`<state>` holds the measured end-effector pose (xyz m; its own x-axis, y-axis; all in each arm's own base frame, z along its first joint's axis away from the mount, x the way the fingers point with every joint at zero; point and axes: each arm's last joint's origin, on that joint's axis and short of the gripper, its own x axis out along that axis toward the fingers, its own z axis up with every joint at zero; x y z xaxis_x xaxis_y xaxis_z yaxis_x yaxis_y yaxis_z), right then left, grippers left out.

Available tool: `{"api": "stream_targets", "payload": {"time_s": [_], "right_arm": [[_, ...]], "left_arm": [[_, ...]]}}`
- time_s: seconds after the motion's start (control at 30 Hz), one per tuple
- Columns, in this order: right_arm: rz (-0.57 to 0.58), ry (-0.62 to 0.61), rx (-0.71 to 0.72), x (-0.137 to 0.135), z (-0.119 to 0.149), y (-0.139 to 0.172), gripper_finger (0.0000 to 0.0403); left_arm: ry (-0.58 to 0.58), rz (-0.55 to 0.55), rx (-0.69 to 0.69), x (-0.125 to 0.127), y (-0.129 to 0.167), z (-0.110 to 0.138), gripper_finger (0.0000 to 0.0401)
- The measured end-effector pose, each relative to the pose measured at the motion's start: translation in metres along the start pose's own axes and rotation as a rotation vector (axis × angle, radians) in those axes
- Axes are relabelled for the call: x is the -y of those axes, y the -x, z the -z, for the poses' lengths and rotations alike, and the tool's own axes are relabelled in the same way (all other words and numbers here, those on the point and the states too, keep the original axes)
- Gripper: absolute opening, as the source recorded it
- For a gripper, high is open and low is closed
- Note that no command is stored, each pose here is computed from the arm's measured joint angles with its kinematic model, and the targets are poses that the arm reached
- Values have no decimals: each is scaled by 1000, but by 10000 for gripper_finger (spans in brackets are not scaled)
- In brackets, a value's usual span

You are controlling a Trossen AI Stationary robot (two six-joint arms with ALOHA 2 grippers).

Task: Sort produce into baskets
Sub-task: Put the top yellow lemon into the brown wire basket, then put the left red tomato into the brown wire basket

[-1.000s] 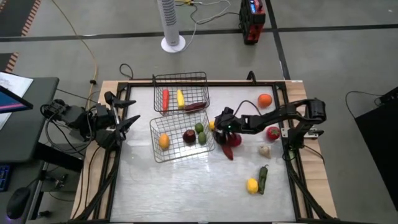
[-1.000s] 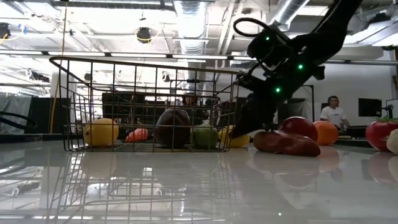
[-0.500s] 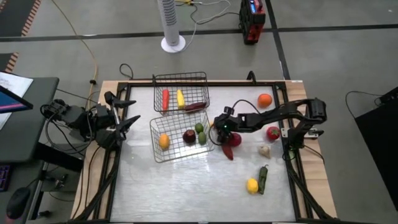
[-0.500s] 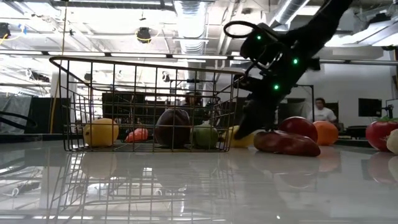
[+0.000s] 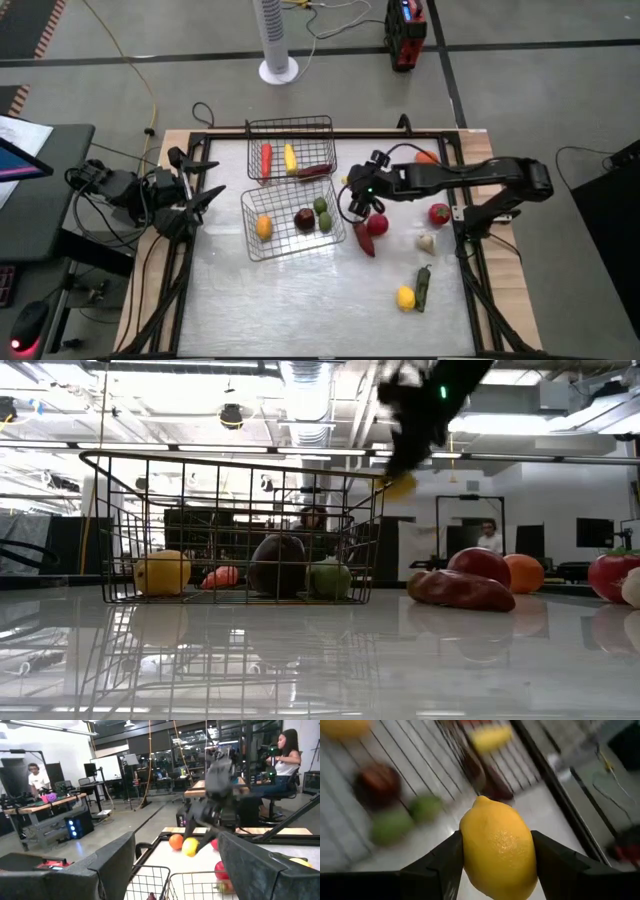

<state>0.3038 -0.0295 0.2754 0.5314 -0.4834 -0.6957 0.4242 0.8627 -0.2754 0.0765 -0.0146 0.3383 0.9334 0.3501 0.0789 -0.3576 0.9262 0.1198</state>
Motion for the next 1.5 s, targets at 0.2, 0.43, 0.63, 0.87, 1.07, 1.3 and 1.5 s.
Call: {"api": "stream_targets", "payload": {"time_s": [0.2, 0.43, 0.63, 0.87, 1.07, 1.3, 1.5], "right_arm": [[-237, -77, 272, -23, -30, 23, 239], [-334, -38, 355, -66, -35, 2, 257], [-319, 14, 260, -76, -24, -18, 307], [-279, -13, 213, -52, -22, 9, 354], [-180, -138, 2, -42, 9, 27, 350], [-107, -236, -166, -66, 72, 16, 348], [-87, -288, -189, -78, 101, 12, 350]], "left_arm": [[3, 0, 0, 0, 0, 0, 272], [8, 0, 1, 0, 0, 0, 272], [11, 0, 1, 0, 0, 0, 272], [9, 0, 0, 0, 0, 0, 272], [5, 1, -9, 0, 0, 1, 272], [21, 2, -12, 0, 0, 2, 272], [22, 2, -12, 0, 0, 2, 272]]}}
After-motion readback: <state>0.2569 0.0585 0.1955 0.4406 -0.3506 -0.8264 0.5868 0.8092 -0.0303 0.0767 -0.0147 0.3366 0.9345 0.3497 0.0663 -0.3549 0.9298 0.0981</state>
